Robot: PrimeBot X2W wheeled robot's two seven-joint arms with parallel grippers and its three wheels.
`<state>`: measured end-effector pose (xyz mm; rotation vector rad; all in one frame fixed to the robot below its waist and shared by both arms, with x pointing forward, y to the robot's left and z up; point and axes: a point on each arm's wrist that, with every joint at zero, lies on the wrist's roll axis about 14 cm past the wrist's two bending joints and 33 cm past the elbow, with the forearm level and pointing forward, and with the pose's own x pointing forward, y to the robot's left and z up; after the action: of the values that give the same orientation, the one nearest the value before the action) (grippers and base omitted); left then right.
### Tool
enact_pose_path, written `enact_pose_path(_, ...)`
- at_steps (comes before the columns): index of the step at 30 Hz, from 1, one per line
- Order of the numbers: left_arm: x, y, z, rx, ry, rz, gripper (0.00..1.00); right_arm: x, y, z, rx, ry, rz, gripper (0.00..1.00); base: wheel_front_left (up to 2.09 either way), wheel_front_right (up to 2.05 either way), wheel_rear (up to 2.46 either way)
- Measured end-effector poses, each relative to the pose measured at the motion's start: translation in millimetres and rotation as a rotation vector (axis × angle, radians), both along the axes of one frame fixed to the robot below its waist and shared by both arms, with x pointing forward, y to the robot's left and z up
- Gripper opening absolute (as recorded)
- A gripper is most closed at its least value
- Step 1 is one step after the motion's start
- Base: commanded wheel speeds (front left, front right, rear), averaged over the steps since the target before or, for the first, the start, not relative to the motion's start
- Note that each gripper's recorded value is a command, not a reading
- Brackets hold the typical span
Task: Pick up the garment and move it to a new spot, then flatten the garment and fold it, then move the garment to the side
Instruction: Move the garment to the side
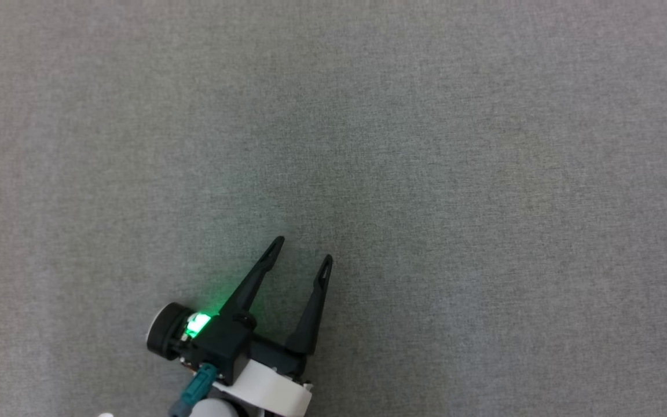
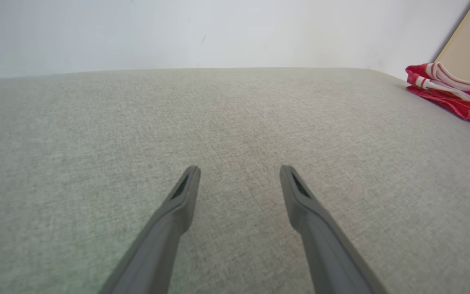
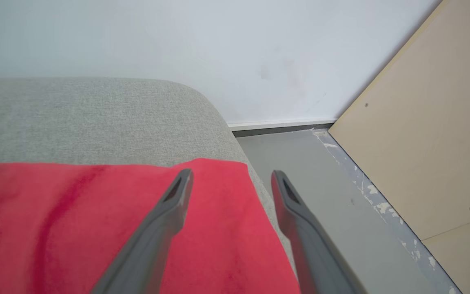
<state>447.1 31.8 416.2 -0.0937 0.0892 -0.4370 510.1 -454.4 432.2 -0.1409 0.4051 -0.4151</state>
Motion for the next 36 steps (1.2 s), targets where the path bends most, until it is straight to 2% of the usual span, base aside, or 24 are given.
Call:
enact_pose_path(4,-0.1,2.3,8.5,-0.003,-0.016,0.014,1.0,-0.6,4.2,12.8,-0.011,-0.042,0.011,1.0,0.0,0.0,0.0)
enact_pose_path(8,-3.5,6.0,22.3,-0.009,-0.039,0.034,1.0,9.8,20.6,51.9,-0.029,-0.172,0.084,1.0,0.0,0.0,0.0)
enact_pose_path(19,-42.9,40.0,60.9,-0.013,-0.087,0.149,1.0,-49.0,94.8,102.7,-0.039,-0.435,0.241,1.0,0.0,0.0,0.0)
enact_pose_path(29,-87.0,76.5,81.1,-0.015,-0.124,0.263,1.0,-118.7,185.9,98.4,0.065,-0.534,0.341,1.0,0.0,0.0,0.0)
enact_pose_path(36,-107.7,93.7,86.3,-0.025,-0.136,0.322,1.0,-161.2,220.0,65.0,0.172,-0.475,0.35,1.0,0.0,0.0,0.0)
